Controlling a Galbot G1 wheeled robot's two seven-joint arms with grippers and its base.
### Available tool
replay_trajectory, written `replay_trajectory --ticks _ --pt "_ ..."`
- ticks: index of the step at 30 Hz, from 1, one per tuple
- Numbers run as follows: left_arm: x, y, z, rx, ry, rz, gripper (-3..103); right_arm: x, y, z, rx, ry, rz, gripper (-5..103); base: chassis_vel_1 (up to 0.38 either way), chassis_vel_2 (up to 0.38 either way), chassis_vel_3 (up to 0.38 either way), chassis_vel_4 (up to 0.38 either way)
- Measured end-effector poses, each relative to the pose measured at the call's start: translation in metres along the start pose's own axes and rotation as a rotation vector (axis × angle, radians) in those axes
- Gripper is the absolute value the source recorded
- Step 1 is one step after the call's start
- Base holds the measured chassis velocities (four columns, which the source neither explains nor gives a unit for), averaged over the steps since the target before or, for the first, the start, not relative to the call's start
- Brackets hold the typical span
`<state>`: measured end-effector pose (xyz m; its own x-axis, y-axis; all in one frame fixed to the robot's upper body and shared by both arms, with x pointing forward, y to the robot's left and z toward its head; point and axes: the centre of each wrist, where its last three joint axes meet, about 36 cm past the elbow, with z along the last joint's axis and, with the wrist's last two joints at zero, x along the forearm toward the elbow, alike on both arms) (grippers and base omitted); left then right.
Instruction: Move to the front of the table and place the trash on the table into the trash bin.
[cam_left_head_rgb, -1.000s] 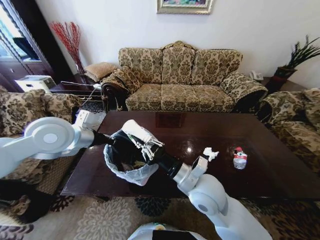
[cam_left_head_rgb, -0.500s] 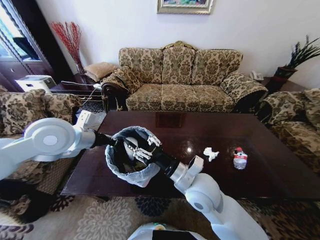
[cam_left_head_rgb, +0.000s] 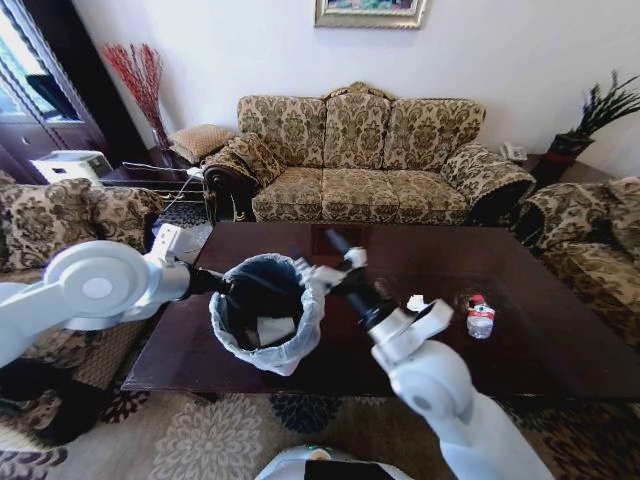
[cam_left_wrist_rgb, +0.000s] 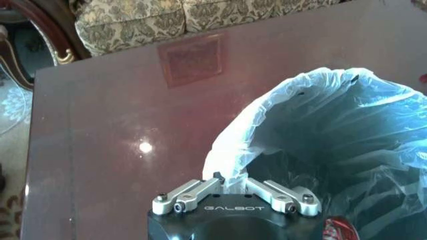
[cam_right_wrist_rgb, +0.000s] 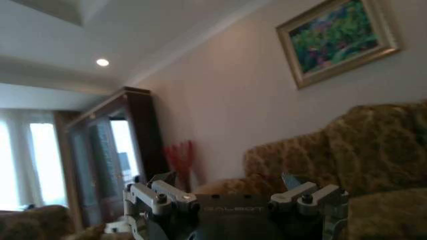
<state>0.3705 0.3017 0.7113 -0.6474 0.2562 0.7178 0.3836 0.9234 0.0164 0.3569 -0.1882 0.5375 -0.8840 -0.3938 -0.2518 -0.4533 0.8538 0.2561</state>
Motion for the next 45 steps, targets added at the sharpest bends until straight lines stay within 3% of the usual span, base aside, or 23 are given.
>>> replay_trajectory --ticks 2,4,11,15,28,31,36,38,42,45 --pt "-0.002 0.0 0.005 -0.036 -0.017 -0.02 0 0.004 -0.061 0.027 0.092 0.004 0.207 100 0.0 0.0 0.0 0.0" --pt "-0.003 -0.001 0.009 -0.049 -0.023 -0.026 0 0.018 -0.094 0.047 0.121 0.042 0.316 100 0.0 0.0 0.0 0.0" --pt "-0.002 -0.001 0.012 -0.061 -0.034 -0.033 0 0.063 -0.129 0.111 0.069 0.177 0.457 100 0.0 0.0 0.0 0.0" --pt "-0.002 0.0 0.014 -0.064 -0.039 -0.036 0 0.071 -0.132 0.127 0.043 0.214 0.505 100 -0.018 -0.016 0.026 0.018" --pt "-0.002 0.001 0.019 -0.054 -0.045 -0.023 0 0.071 -0.16 0.157 0.053 0.283 0.652 100 -0.042 -0.046 0.043 0.032" --pt "-0.002 -0.001 0.021 -0.056 -0.045 -0.014 0 0.062 -0.169 0.167 -0.016 0.307 0.674 100 0.0 0.0 0.0 0.0" --pt "-0.002 -0.001 0.022 -0.051 -0.044 -0.012 0 0.056 -0.174 0.169 -0.049 0.331 0.674 98 0.0 0.0 0.0 0.0" --pt "-0.002 -0.001 0.023 -0.047 -0.044 -0.011 0 0.055 -0.173 0.169 -0.056 0.341 0.673 84 0.0 0.0 0.0 0.0" --pt "-0.002 0.0 0.024 -0.045 -0.044 -0.011 0 0.053 -0.173 0.168 -0.056 0.345 0.67 73 0.0 0.0 0.0 0.0" --pt "-0.001 0.0 0.025 -0.039 -0.048 -0.01 0 0.052 -0.169 0.168 -0.055 0.349 0.658 57 0.0 0.0 0.0 0.0"
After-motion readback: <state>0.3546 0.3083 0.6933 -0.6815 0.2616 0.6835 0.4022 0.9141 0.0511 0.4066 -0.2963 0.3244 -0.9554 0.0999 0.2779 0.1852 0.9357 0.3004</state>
